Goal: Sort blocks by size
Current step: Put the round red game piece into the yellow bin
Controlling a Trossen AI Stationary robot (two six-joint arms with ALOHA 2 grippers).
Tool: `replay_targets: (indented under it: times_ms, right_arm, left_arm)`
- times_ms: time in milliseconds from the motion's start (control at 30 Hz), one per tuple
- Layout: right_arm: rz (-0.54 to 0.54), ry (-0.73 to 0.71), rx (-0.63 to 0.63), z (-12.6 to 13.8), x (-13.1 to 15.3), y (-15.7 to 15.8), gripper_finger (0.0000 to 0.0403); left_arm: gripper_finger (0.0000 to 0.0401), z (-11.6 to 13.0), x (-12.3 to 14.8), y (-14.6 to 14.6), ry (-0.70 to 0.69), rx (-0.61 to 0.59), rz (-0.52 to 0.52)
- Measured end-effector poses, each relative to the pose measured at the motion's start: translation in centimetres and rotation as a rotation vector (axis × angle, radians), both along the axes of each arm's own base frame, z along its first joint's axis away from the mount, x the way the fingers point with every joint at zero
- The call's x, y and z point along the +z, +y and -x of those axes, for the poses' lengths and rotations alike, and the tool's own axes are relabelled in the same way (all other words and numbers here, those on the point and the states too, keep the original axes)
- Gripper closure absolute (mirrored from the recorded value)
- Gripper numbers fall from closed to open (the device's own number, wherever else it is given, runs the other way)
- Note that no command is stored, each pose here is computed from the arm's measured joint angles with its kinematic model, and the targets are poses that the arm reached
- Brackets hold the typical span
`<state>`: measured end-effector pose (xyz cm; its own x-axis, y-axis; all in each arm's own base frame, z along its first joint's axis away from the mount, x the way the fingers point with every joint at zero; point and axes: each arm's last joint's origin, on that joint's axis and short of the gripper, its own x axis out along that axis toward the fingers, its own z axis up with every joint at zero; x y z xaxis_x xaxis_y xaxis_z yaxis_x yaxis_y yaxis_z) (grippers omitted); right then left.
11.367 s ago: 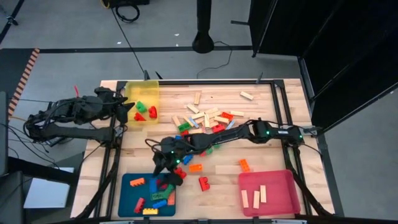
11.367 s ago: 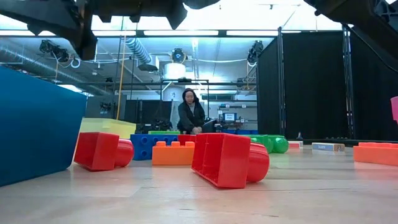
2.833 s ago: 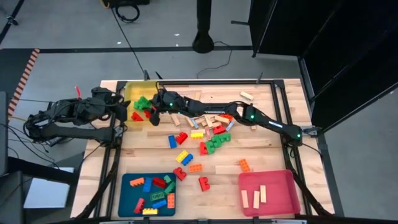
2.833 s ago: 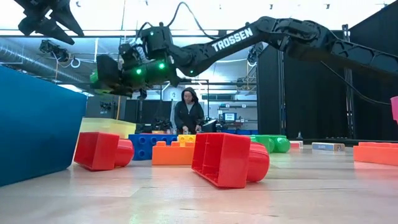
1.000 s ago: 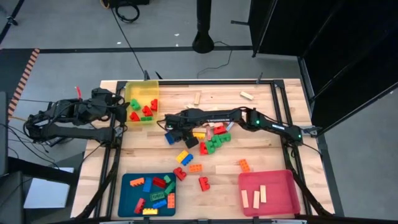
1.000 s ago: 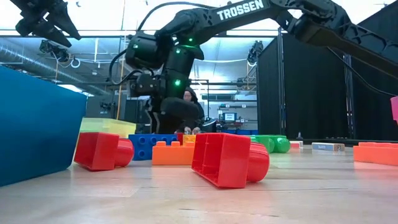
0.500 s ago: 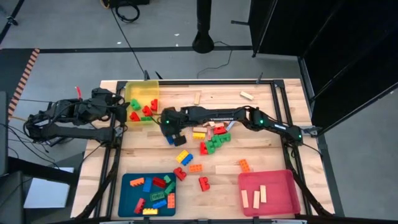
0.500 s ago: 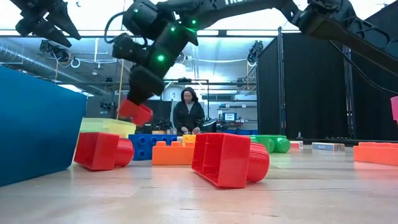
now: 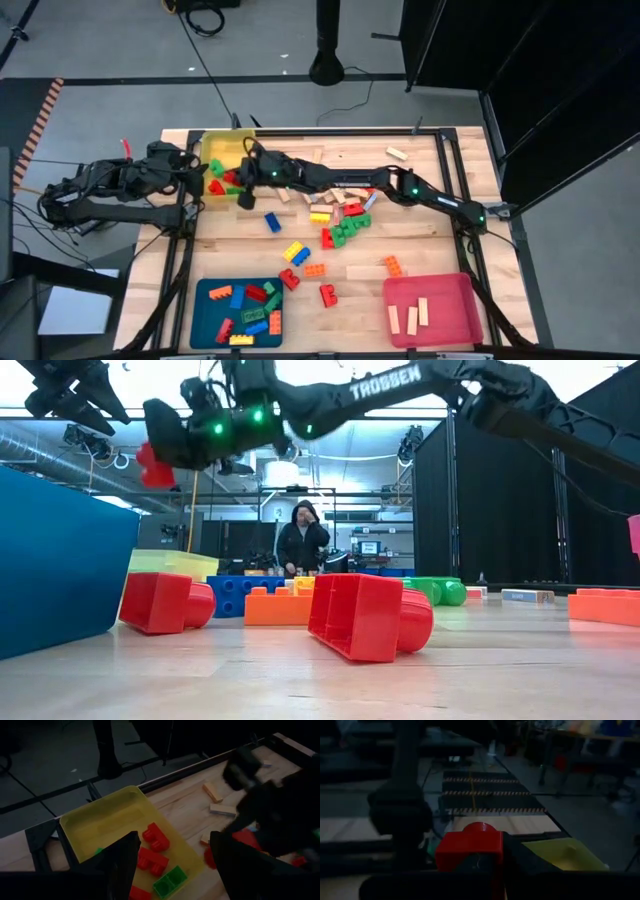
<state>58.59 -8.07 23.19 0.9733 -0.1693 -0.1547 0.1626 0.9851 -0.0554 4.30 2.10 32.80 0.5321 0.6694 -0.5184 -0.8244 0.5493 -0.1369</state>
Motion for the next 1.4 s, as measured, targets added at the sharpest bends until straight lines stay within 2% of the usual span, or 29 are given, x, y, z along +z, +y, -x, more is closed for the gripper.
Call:
replay_targets:
  times_ms: [133, 233, 533, 733, 967, 1033, 1067, 1167, 1200, 1267, 1333, 1400]
  right_arm:
    - [-0.065, -0.029, -0.055, -0.5, -2.5, -1.5, 0.0377]
    - [-0.081, -0.029, -0.065, -0.6, -3.7, -2.2, 0.0353]
    - [-0.092, -0.050, -0.083, -0.6, -3.8, -3.2, 0.0237]
    - [-0.105, -0.059, -0.098, -0.5, -3.8, -3.8, 0.0198]
    - [-0.218, -0.078, -0.125, -0.3, -3.8, -4.4, 0.0154]
    - [-0.271, -0.113, -0.178, -0.3, -3.7, -4.5, 0.0140]
    - [-0.301, -0.144, -0.203, -0.3, -3.5, -4.6, 0.0135]
    - [-0.236, -0.110, -0.198, -0.2, -3.3, -4.6, 0.0128]
    - [-0.273, -0.126, -0.223, -0.2, -3.1, -4.7, 0.0128]
    - [-0.325, -0.124, -0.174, -0.2, -3.1, -4.6, 0.0130]
    - [-0.312, -0.075, -0.106, -0.1, -3.3, -4.6, 0.0134]
    - [-0.324, -0.077, -0.097, -0.1, -2.9, -4.5, 0.0138]
  left_arm:
    - [0.0148, 0.0, 0.0, 0.0, 0.000, 0.004, -0.004]
    - [0.0148, 0.0, 0.0, 0.0, 0.000, 0.006, -0.005]
    - [0.0148, 0.0, 0.0, 0.0, 0.000, 0.008, -0.007]
    - [0.0148, 0.0, 0.0, 0.0, 0.000, 0.008, -0.007]
    - [0.0148, 0.0, 0.0, 0.0, 0.000, 0.009, -0.007]
    - [0.0148, 0.0, 0.0, 0.0, 0.000, 0.008, -0.007]
    - [0.0148, 0.0, 0.0, 0.0, 0.000, 0.008, -0.007]
    - [0.0148, 0.0, 0.0, 0.0, 0.000, 0.009, -0.007]
    - [0.0148, 0.0, 0.0, 0.0, -0.003, 0.010, -0.005]
    - [0.0148, 0.0, 0.1, 0.0, -0.021, 0.019, 0.004]
    - [0.0148, -0.3, 0.1, 0.0, -0.022, 0.020, 0.002]
    - [0.0148, -1.0, -0.4, 0.2, -0.002, 0.032, -0.032]
